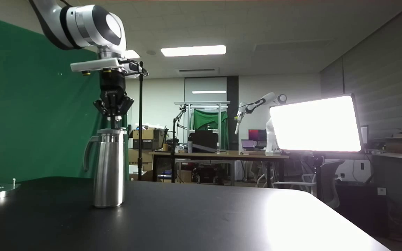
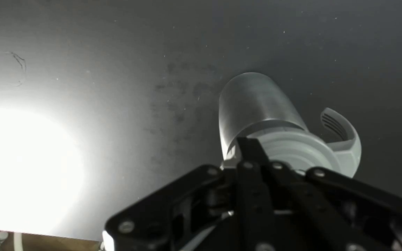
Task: Close the flask
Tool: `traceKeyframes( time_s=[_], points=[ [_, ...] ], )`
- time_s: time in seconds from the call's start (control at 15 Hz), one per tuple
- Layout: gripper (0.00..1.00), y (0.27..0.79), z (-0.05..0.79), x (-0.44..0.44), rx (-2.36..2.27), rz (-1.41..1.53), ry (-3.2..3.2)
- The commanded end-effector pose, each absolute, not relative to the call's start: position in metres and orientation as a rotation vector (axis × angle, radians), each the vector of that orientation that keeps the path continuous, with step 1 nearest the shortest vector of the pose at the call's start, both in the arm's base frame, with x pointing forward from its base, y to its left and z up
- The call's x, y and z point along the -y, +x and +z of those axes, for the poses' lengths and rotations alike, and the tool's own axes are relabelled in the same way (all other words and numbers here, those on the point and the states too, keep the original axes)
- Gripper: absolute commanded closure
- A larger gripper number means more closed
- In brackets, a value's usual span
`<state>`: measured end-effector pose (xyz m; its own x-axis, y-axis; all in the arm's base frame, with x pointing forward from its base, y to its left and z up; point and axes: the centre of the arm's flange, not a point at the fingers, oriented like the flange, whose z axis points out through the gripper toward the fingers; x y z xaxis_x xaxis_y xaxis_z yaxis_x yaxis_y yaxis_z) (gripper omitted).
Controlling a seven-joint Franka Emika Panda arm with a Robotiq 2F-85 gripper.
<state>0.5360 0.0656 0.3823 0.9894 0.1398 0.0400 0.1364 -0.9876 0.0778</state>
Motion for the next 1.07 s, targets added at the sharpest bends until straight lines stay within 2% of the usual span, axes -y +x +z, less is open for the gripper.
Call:
traceKeyframes(
  time_s=[0.0, 0.67, 1.0],
  points=[
    [1.00, 0.529, 0.369, -0.067, -0.197, 0.059, 3.046],
    [1.00, 0.538, 0.405, -0.061, -0.187, -0.062, 3.068],
    [1.00, 0.547, 0.403, -0.054, -0.141, -0.021, 3.073]
  ],
)
